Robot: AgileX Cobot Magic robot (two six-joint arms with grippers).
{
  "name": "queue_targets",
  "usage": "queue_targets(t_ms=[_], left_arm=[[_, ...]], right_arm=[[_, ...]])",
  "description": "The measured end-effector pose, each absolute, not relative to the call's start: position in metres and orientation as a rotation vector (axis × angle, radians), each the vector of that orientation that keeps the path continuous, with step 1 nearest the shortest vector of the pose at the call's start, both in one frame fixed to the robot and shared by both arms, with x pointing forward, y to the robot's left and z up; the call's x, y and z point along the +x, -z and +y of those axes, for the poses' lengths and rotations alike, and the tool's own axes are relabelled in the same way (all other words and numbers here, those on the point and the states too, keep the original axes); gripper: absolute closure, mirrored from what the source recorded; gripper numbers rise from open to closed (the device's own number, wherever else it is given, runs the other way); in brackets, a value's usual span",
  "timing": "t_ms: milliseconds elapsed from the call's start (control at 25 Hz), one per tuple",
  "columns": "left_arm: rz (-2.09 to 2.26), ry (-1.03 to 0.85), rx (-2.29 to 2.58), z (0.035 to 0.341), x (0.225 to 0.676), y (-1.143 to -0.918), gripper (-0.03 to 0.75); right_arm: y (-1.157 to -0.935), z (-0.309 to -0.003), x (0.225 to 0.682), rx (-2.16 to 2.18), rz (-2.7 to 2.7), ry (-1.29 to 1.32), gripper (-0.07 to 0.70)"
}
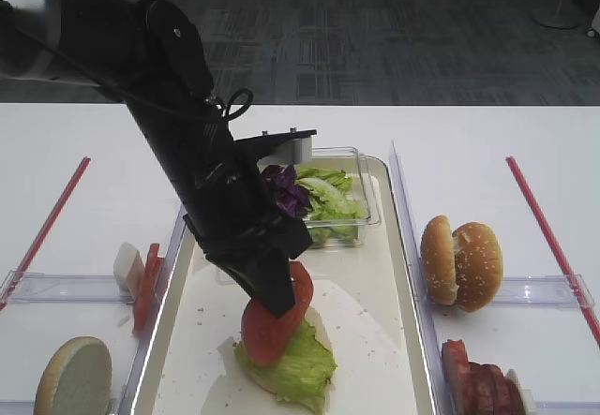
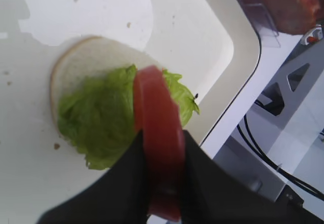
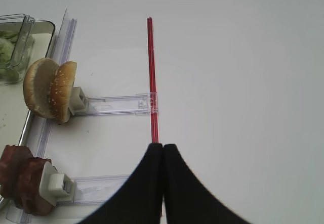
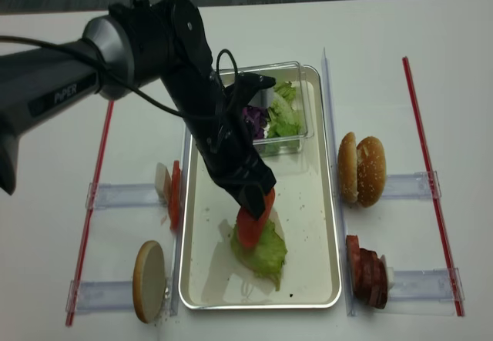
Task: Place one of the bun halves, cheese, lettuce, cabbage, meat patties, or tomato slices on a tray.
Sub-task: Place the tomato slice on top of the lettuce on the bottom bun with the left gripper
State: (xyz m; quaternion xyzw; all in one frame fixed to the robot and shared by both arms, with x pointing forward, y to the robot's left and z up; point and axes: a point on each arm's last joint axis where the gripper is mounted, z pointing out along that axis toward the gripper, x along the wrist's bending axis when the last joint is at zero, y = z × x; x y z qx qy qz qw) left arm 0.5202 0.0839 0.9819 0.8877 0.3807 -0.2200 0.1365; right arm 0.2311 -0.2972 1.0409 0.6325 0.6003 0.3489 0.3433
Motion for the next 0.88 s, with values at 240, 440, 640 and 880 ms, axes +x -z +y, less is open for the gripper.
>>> queue_targets(t_ms=[240,440,640,880], left_arm=[[1.069,0.689,2.517,0.079,0.518,-0.983,0.635],[1.063,0.688,2.514,0.079,0.518,-0.983,0.635],[1.067,0.693,2.513,0.078,0.519,-0.981,0.635],[1.083,0.729,2.524,0.077,0.521,-0.968,0.636]], right_arm=[[-1.041,-0.297,0.231,1.644,1.56,-0.907,0.267],[-1.041,-0.297,0.231,1.644,1.56,-0.907,0.267],[-1.041,-0.297,0.231,1.644,1.56,-0.907,0.267],[-1.041,-0.297,0.231,1.644,1.56,-0.907,0.267]])
